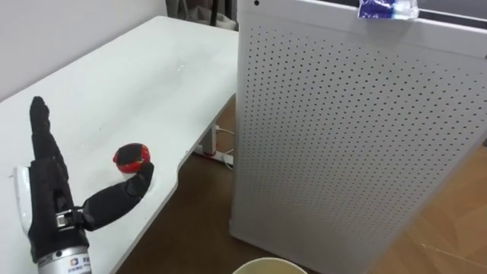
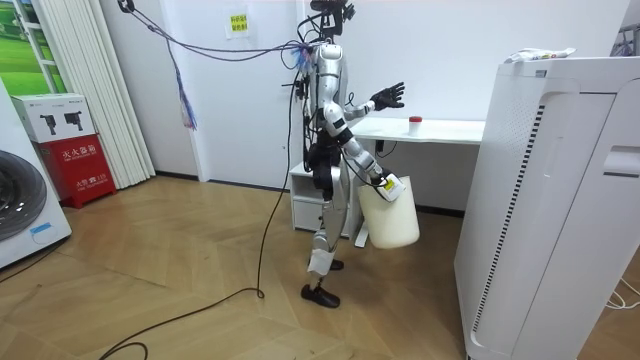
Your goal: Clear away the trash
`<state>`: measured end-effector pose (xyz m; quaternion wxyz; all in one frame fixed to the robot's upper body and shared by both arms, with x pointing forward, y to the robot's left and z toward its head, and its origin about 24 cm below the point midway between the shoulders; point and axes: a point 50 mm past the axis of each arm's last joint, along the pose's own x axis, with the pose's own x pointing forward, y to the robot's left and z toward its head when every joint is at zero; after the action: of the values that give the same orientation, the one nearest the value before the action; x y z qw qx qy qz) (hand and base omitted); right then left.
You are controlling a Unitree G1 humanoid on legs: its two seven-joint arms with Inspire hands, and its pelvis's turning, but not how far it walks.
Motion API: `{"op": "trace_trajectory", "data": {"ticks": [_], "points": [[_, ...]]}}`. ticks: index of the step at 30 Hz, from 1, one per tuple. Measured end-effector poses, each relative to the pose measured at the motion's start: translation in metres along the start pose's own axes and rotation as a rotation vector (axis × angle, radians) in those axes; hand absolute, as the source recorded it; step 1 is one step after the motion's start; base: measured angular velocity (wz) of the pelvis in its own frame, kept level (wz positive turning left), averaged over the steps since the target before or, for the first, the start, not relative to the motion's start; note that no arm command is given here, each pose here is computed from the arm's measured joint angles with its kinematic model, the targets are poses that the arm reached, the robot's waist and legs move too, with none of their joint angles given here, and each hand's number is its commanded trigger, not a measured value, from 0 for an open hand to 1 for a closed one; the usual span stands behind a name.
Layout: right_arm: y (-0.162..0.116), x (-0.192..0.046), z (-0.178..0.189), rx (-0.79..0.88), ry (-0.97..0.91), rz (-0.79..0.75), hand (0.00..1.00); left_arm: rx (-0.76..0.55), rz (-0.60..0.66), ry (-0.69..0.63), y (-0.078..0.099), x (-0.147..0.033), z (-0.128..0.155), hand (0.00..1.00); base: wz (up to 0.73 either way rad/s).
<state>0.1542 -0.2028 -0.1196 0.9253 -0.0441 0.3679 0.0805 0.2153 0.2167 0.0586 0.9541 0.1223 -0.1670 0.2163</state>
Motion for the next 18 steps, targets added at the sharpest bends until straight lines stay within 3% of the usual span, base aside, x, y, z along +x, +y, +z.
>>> {"op": "trace_trajectory", "data": {"ticks": [5,18], "points": [[0.003,0.0,-0.001,-0.027,0.006,0.057,1.0,-0.006,-0.07,0.055,-0.006,-0.003,-0.007,0.0,0.0],[0.004,-0.001,-0.002,-0.03,0.018,0.069,1.0,-0.033,-0.097,0.171,-0.014,-0.013,-0.023,0.0,0.0]]}}
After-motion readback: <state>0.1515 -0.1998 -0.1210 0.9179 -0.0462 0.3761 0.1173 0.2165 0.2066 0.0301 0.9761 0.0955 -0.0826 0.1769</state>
